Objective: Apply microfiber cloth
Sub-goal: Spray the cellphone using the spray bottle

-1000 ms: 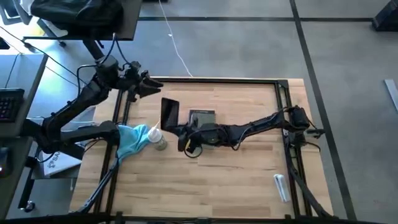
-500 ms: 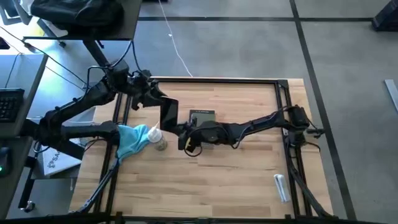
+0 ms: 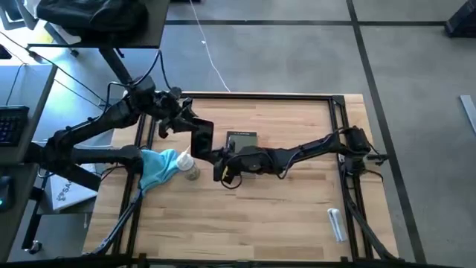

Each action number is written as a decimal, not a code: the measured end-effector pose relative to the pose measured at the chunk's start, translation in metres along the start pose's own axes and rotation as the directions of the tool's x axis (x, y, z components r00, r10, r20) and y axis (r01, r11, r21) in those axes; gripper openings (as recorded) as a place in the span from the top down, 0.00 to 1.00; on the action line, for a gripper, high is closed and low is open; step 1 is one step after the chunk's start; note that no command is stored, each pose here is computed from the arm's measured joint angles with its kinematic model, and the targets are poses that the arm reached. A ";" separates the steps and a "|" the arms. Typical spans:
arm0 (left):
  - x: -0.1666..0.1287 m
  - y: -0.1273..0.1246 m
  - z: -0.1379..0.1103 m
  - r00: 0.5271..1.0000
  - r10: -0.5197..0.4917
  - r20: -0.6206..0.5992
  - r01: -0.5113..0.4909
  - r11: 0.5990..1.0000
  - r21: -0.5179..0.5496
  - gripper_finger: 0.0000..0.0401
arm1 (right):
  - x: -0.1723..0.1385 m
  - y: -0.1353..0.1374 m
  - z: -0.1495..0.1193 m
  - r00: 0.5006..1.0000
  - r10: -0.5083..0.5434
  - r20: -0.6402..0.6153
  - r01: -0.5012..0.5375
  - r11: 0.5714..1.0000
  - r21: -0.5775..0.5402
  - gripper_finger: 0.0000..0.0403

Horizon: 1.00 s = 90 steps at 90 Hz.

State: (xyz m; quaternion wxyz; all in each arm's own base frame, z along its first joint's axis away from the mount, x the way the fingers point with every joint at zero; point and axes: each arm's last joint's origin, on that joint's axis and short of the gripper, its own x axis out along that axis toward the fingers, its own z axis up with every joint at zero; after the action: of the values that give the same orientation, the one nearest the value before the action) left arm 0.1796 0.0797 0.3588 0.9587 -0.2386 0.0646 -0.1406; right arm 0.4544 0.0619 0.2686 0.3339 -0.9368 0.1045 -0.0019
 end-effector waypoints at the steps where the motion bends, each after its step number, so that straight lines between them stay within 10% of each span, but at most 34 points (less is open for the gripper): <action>1: 0.000 0.000 0.000 1.000 0.007 0.003 -0.007 1.000 0.000 0.69 | 0.000 0.000 0.000 1.000 0.001 0.000 -0.001 1.000 0.000 1.00; 32: 0.000 0.001 0.001 0.999 0.045 0.024 -0.044 0.999 -0.011 0.96 | 0.000 0.002 0.001 1.000 0.015 0.016 -0.015 1.000 0.005 0.95; 61: 0.000 0.001 0.001 0.998 0.050 0.027 -0.051 0.996 0.069 0.97 | 0.000 0.002 0.002 1.000 0.022 0.015 -0.024 0.987 0.162 0.89; 90: -0.018 0.016 0.006 0.982 0.173 0.080 -0.181 0.979 0.097 0.97 | 0.004 0.015 -0.005 0.996 0.092 0.001 -0.078 0.835 0.545 0.81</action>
State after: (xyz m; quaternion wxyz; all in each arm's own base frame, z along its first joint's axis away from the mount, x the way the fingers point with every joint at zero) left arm 0.1675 0.1017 0.3578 0.9802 -0.1869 0.0441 -0.0494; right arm 0.4552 0.0469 0.2630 0.5845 -0.7977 0.1455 -0.0286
